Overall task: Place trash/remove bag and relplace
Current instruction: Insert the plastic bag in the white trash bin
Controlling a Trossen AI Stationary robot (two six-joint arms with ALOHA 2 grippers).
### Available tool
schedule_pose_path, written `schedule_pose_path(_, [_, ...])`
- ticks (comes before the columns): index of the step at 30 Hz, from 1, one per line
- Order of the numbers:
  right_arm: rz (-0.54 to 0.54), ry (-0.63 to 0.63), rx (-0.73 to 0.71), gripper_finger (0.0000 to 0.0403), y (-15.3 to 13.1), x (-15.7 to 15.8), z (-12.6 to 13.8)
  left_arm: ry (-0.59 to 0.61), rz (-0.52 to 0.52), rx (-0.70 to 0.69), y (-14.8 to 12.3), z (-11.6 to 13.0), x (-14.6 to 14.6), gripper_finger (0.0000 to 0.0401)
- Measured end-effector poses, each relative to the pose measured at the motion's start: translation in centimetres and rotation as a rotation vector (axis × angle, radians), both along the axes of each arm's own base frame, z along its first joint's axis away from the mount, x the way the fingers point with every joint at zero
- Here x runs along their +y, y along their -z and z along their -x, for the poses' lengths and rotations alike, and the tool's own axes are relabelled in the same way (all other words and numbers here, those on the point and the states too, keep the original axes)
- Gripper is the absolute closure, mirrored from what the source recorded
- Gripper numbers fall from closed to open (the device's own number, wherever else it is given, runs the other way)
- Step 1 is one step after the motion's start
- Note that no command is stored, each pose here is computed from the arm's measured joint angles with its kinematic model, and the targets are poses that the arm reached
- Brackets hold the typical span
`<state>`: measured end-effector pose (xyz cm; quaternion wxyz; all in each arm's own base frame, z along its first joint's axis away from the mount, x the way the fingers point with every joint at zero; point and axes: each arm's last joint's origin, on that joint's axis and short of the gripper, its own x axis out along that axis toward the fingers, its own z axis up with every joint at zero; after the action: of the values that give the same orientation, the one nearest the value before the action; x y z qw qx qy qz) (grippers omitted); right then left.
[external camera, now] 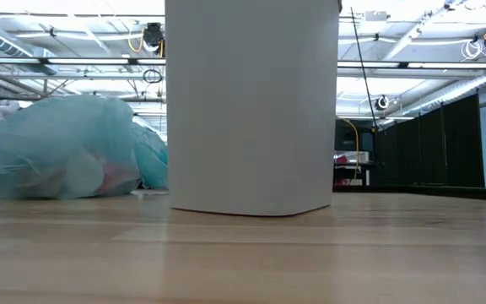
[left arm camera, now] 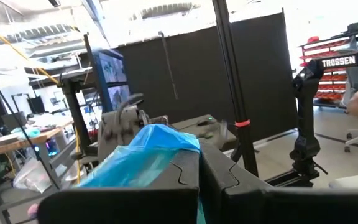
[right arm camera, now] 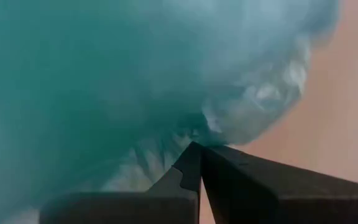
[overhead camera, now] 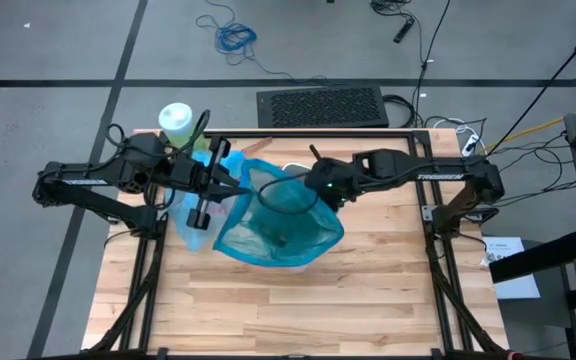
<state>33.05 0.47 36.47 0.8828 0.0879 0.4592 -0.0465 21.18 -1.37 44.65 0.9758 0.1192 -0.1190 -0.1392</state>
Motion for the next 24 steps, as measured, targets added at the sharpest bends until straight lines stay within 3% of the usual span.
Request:
schedule_pose_path(4, [-0.034, 0.046, 0.068, 0.0403, 1.3, 0.0, -0.6, -0.030, 0.004, 0.010, 0.1, 0.0, 0.1, 0.0401])
schedule_pose_path(10, [-0.053, 0.092, 0.067, 0.0403, 0.6, 0.3, 0.4, -0.059, 0.006, 0.046, 0.4, -0.1, 0.2, 0.0401])
schedule_pose_path(19, [-0.007, 0.144, -0.169, 0.0403, -4.8, -0.1, 5.1, -0.058, 0.008, 0.058, 0.6, -0.4, 0.2, 0.0401])
schedule_pose_path(24, [0.077, 0.076, -0.351, 0.0403, -6.6, -0.9, 4.5, -0.058, 0.010, 0.046, 0.6, -0.7, 0.1, 0.0401])
